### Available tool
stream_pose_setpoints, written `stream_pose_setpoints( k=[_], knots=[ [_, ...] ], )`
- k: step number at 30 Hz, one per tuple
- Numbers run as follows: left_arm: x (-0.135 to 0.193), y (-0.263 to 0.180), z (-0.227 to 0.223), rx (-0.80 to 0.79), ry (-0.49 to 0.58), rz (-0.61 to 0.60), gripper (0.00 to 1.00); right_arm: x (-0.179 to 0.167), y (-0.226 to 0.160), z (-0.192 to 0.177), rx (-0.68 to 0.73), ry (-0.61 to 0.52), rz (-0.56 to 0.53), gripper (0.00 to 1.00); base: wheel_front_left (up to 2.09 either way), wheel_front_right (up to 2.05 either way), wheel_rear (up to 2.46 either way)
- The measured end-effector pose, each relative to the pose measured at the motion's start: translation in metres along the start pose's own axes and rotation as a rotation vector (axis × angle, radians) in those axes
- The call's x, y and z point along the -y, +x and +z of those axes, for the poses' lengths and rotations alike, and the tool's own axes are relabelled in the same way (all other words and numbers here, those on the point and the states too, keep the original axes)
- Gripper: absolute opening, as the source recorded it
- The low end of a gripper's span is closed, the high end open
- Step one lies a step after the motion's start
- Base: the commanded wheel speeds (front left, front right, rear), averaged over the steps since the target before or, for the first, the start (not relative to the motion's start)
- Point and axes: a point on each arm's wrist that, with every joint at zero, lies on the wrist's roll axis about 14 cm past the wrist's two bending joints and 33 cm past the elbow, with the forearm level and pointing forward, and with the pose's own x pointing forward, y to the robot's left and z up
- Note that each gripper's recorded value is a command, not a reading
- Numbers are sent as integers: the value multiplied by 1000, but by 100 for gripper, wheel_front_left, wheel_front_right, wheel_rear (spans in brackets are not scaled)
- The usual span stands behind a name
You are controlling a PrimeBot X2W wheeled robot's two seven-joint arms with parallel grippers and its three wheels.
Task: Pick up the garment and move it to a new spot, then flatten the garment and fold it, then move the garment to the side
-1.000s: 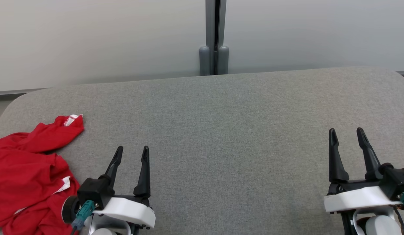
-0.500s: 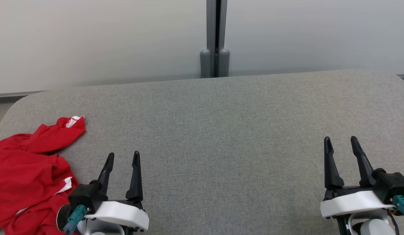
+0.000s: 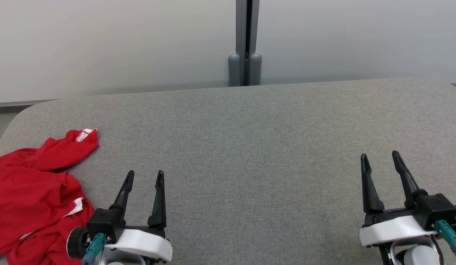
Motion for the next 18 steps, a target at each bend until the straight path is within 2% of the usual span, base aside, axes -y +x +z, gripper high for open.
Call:
stream_pose_setpoints(
  k=[10, 18],
  knots=[
    [-2, -2, 0, -1, 3, 6, 100, -1, 2, 0, 0, 3, 4, 100, 0, 0, 0],
    [-22, -10, 6, 16, 13, 66, 100, -28, 12, -2, 1, 28, 81, 100, 0, 0, 0]
  ],
)
